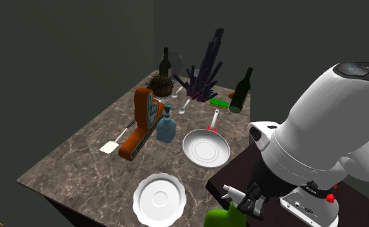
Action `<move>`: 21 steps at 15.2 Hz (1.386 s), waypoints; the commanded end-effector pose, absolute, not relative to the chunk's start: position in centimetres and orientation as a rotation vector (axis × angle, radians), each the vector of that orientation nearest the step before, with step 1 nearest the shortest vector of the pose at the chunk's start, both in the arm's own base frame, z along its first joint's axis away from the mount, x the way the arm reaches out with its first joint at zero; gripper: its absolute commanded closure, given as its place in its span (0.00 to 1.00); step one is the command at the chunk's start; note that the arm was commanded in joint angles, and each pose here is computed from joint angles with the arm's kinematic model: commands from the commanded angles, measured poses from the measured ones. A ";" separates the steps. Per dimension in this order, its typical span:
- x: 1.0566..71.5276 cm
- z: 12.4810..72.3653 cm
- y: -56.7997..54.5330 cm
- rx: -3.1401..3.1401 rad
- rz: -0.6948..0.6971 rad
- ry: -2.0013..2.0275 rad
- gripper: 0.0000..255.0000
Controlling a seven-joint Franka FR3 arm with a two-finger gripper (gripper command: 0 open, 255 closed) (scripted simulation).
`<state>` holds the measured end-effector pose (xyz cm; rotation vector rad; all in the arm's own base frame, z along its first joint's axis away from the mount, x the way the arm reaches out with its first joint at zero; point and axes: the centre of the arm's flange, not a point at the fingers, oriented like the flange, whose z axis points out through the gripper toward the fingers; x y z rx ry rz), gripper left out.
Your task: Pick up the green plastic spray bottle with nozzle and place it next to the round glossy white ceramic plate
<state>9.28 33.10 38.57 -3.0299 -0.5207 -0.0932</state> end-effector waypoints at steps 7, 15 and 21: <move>9.3 34.4 33.1 -3.030 -0.094 -0.521 1.00; 9.3 32.4 33.1 -3.030 -0.094 -0.521 1.00; 9.3 32.4 33.1 -3.030 -0.094 -0.521 0.00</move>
